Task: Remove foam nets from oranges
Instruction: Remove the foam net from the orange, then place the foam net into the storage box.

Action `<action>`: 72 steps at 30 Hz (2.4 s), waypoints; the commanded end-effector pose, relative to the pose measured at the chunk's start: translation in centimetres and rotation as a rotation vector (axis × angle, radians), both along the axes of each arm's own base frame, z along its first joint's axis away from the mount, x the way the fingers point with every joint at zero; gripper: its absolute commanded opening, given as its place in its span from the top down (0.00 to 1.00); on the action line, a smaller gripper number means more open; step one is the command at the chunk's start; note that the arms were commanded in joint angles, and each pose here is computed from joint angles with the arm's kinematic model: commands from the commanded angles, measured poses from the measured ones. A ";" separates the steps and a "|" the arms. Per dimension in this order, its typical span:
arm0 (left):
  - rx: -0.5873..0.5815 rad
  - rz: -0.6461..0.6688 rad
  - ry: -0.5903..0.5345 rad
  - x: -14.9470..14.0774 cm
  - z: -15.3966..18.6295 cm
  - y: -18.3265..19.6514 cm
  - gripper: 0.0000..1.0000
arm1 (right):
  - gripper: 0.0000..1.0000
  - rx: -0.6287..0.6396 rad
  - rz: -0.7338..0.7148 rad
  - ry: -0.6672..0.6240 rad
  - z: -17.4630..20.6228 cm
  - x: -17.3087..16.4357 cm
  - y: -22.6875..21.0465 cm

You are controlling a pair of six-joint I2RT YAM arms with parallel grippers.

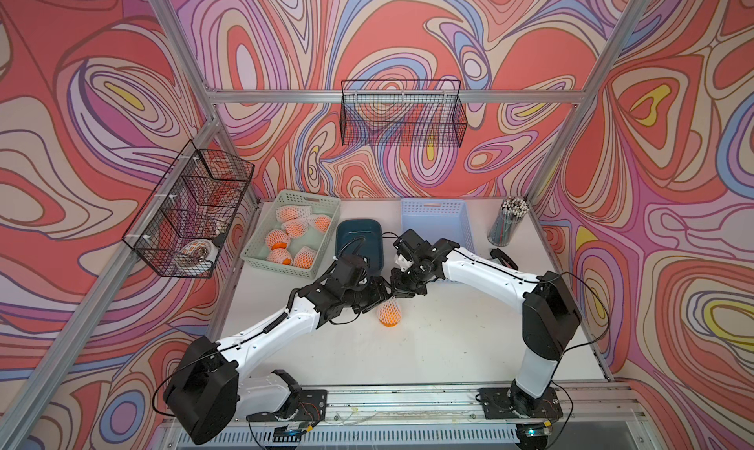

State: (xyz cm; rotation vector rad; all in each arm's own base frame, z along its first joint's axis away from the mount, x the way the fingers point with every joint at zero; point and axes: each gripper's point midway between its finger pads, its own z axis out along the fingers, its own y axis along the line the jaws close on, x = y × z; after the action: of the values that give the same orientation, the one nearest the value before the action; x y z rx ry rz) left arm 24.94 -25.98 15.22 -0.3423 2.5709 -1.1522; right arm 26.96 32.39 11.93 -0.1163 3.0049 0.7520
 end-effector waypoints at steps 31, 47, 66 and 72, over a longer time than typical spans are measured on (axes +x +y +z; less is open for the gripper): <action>0.239 0.268 -0.115 -3.9 5.8 13.6 0.05 | 0.93 0.155 0.083 -0.123 5.3 11.3 6.2; 0.305 0.340 -0.105 -8.0 6.2 17.4 0.03 | 0.42 0.244 0.037 -0.149 3.3 17.1 7.7; 0.273 0.252 -0.073 -2.6 5.1 12.8 0.02 | 0.17 0.172 0.035 -0.167 4.3 15.1 5.0; 0.264 0.202 -0.087 2.7 5.4 9.3 0.02 | 0.17 0.193 0.030 -0.176 5.1 15.0 5.2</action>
State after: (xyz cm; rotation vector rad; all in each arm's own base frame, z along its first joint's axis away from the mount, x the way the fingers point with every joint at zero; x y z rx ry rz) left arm 24.66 -14.89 18.69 -0.5232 2.5781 -0.6595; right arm 41.77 37.52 13.92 -0.2002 2.8348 0.9412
